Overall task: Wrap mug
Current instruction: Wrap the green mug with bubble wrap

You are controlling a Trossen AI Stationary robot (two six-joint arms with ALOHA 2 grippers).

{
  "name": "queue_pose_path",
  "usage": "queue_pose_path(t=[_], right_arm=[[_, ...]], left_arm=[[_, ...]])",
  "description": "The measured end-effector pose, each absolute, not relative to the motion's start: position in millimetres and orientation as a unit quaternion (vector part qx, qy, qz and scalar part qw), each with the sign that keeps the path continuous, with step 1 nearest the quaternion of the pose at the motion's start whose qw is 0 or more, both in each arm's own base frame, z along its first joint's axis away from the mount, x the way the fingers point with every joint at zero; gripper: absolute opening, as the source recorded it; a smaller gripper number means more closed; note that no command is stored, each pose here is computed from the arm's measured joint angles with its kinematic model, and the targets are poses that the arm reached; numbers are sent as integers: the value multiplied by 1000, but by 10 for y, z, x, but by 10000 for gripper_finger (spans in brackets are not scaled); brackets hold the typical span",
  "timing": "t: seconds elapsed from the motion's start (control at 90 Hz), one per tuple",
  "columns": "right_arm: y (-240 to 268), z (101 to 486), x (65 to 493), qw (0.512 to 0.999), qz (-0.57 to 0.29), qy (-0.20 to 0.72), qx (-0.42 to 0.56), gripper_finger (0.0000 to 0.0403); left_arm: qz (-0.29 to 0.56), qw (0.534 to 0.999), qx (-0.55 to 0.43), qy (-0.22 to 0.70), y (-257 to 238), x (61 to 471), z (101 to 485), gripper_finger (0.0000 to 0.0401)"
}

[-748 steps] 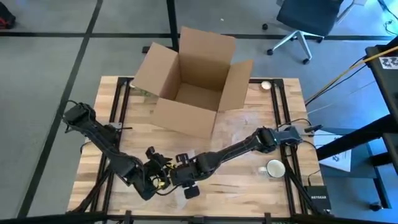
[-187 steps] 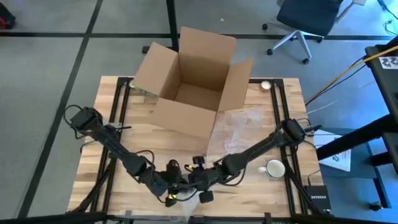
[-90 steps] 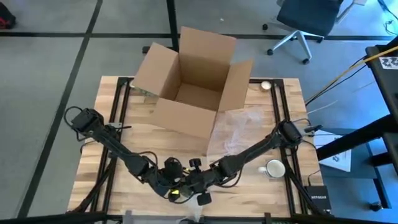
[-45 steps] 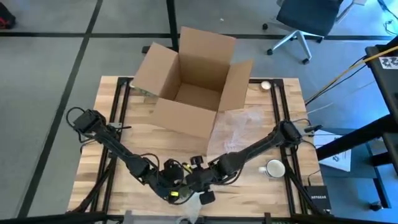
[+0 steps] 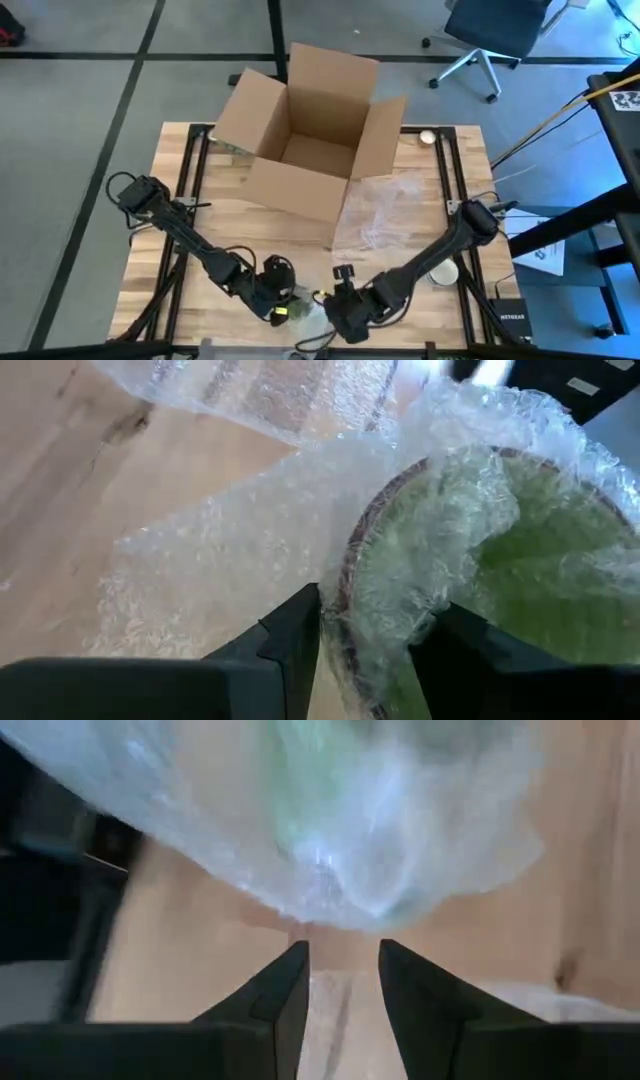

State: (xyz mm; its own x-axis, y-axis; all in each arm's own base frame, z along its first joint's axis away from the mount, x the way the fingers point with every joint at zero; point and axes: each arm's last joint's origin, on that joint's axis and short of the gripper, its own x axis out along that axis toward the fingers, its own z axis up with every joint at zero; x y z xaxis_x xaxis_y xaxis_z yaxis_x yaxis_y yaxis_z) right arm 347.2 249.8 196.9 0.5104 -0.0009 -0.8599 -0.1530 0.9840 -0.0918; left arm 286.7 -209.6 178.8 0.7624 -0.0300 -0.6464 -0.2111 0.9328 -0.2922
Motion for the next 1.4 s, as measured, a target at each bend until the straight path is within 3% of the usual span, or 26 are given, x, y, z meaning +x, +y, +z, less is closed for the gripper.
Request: queue_pose_path(t=[0.156, 0.333, 0.622, 0.722, 0.933, 1.1, 1.2, 1.4], right_arm=[[2435, 1625, 3503, 903, 25, 427, -42, 110], [2301, 1520, 3646, 940, 37, 340, 2, 110], [1967, 1450, 3844, 946, 29, 323, -8, 110], [1873, 1526, 3825, 936, 45, 350, -17, 110], [1785, 2056, 3654, 912, 60, 404, -30, 110], [1970, 2452, 3697, 939, 133, 317, 13, 110], [2084, 2438, 3789, 947, 149, 284, 21, 110], [2270, 2241, 3973, 939, 137, 316, 3, 110]], left_arm=[[44, 921, -183, 340, -2108, 2891, 1833, 124], [36, 922, -187, 338, -2131, 2914, 1886, 124], [66, 904, -181, 381, -2078, 2851, 1816, 124], [79, 899, -184, 389, -2044, 2847, 1800, 124], [82, 898, -186, 390, -2028, 2856, 1798, 124], [85, 897, -192, 389, -2028, 2857, 1798, 124], [86, 896, -193, 390, -2028, 2856, 1796, 124], [83, 896, -193, 391, -2031, 2854, 1795, 124]])
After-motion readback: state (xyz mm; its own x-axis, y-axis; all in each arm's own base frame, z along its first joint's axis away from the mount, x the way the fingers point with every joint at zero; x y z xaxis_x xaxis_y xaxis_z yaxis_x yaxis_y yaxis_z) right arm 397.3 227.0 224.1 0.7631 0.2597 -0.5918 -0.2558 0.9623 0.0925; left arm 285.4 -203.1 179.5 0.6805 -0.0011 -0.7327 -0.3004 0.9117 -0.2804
